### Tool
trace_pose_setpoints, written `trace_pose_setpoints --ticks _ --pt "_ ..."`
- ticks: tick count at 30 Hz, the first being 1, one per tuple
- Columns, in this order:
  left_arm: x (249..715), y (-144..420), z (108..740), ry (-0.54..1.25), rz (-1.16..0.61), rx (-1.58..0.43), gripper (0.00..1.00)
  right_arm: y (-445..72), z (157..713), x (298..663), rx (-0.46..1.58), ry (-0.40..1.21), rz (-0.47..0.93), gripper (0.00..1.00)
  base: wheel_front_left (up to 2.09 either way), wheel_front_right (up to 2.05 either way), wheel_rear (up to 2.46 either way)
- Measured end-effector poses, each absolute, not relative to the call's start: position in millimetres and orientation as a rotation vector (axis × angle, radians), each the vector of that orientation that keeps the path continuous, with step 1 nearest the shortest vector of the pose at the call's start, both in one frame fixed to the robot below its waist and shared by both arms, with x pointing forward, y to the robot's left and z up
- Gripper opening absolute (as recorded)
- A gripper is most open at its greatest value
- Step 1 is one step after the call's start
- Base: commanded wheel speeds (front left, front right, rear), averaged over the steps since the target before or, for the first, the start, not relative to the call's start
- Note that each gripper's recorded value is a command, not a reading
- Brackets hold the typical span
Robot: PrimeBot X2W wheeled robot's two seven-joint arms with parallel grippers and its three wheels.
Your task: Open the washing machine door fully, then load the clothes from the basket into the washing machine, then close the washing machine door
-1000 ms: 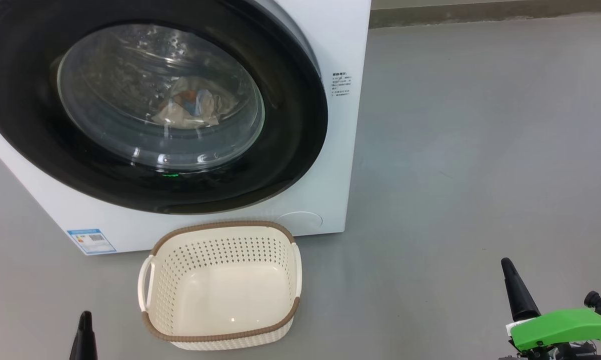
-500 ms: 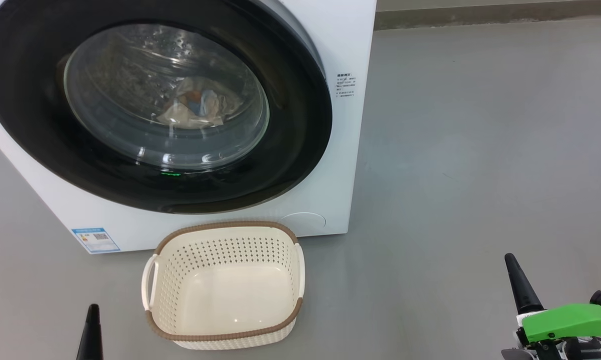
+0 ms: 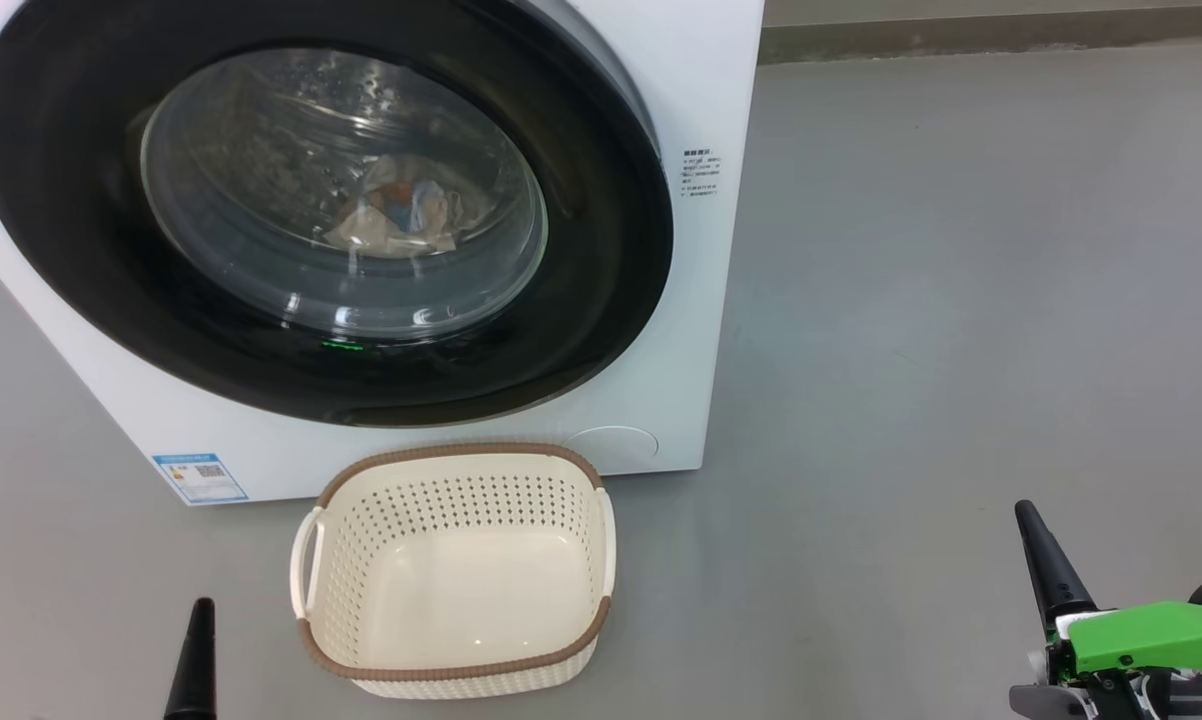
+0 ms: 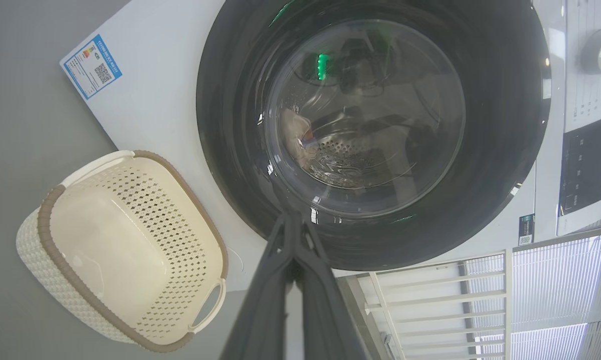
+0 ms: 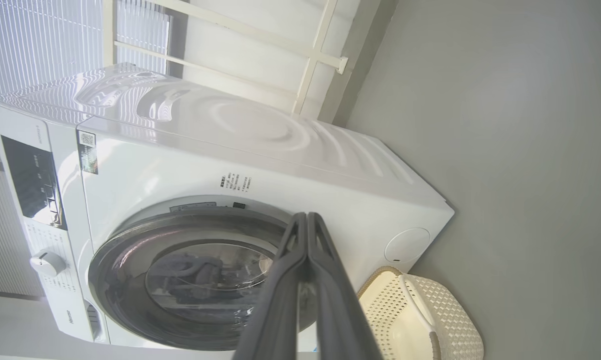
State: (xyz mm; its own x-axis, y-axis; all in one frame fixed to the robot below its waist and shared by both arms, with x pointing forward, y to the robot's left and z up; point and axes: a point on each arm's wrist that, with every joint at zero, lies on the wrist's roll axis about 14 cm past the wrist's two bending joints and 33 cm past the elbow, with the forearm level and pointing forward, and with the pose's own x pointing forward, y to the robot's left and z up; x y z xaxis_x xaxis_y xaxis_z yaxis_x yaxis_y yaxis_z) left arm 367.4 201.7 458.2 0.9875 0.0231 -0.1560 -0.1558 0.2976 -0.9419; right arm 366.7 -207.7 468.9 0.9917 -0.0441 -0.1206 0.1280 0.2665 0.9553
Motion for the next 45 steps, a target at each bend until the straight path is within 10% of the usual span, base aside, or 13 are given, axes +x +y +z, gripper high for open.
trace_pose_setpoints --ticks 45 --pt "376 191 480 0.076 0.050 -1.571 0.00 -207 482 376 1.580 0.038 -0.083 0.00 0.00 0.00 0.00"
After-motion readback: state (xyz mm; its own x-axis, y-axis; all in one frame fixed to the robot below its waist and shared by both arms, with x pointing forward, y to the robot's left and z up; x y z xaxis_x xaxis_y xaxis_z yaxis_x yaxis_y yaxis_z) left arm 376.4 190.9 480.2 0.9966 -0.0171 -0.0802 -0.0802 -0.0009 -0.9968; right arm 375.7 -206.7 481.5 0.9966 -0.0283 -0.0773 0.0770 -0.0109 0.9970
